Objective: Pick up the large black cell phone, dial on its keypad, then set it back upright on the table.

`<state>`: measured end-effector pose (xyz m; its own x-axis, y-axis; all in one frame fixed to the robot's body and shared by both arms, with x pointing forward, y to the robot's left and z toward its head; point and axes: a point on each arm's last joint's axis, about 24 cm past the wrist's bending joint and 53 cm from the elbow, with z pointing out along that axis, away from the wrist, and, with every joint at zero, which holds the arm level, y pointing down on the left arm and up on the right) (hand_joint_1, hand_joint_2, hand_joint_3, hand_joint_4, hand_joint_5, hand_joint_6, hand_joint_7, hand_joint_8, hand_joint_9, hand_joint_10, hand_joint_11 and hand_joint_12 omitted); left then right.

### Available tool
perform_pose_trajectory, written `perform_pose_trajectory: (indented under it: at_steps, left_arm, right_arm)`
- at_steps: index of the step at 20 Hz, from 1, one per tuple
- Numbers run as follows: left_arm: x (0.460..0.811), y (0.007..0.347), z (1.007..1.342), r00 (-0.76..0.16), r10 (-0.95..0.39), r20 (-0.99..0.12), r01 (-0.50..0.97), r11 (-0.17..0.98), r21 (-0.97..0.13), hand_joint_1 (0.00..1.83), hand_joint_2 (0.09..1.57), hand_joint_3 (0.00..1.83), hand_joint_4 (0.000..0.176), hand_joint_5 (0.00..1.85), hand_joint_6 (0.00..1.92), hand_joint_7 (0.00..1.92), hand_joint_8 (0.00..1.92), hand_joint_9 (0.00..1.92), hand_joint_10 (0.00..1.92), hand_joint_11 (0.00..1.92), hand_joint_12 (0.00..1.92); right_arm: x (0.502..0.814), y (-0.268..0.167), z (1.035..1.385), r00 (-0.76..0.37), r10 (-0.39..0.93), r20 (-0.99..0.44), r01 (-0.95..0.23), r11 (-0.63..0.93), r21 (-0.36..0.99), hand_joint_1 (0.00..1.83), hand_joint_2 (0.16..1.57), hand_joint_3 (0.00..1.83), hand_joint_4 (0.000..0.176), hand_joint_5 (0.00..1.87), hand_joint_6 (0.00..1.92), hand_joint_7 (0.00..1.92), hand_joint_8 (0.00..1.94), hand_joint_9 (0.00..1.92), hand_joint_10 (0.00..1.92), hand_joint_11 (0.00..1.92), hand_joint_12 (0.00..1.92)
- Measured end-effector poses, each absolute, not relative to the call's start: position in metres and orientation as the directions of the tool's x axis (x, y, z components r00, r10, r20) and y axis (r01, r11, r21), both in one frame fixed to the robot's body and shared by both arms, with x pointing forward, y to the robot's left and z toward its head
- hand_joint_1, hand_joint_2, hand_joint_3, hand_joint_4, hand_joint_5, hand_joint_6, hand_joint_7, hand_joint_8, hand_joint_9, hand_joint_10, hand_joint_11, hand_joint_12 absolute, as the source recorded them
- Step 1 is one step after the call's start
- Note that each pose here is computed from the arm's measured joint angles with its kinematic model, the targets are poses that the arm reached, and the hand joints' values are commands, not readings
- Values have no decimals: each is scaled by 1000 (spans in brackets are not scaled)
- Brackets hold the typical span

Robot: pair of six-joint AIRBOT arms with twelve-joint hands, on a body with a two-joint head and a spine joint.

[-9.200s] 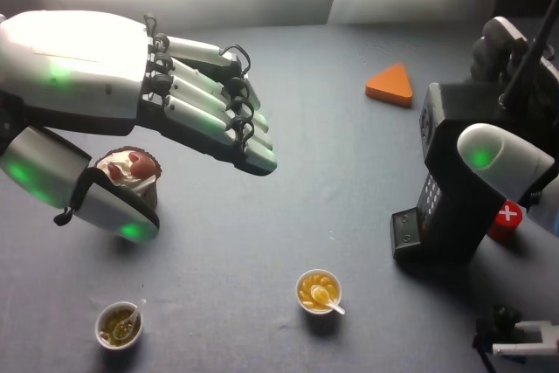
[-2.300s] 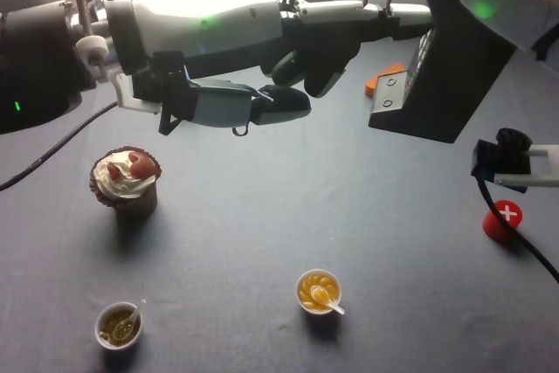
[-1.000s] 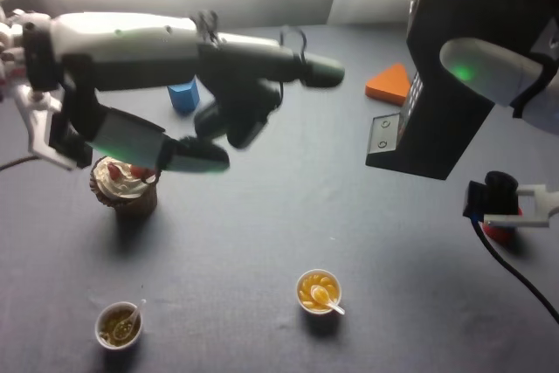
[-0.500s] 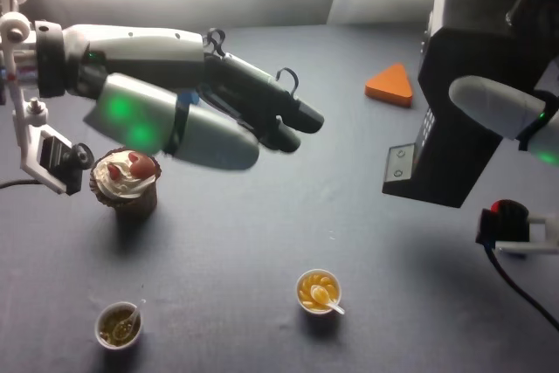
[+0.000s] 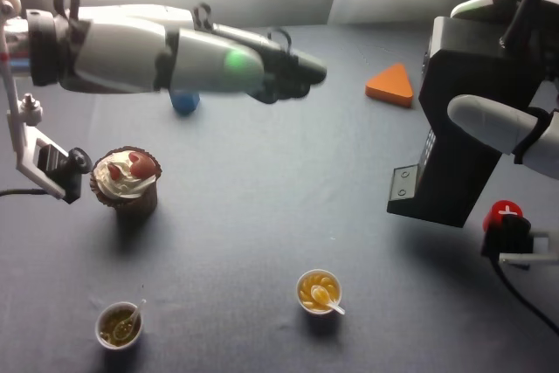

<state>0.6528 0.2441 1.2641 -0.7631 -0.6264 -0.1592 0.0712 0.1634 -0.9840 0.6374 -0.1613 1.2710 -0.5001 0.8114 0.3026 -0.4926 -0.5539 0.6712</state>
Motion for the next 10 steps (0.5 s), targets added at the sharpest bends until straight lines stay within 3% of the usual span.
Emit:
perform_pose_trajectory:
  at_steps: [6,10]
  left_arm:
    - [655,244,1260,-759,-644,-91,6,132,-991,0,1201,6,59,216,0,266,3,236,1,0,584]
    - [654,245,1256,-760,-646,-75,-17,135,-991,0,1219,2,61,237,3,303,5,263,1,0,645]
  right_arm:
    - [639,-160,1265,-498,814,300,-480,-546,687,1374,1125,1,0,916,1006,947,988,897,1301,837,1397]
    - [642,-154,1261,-505,817,277,-467,-529,709,1379,1111,0,0,966,915,964,952,926,1272,854,1360]
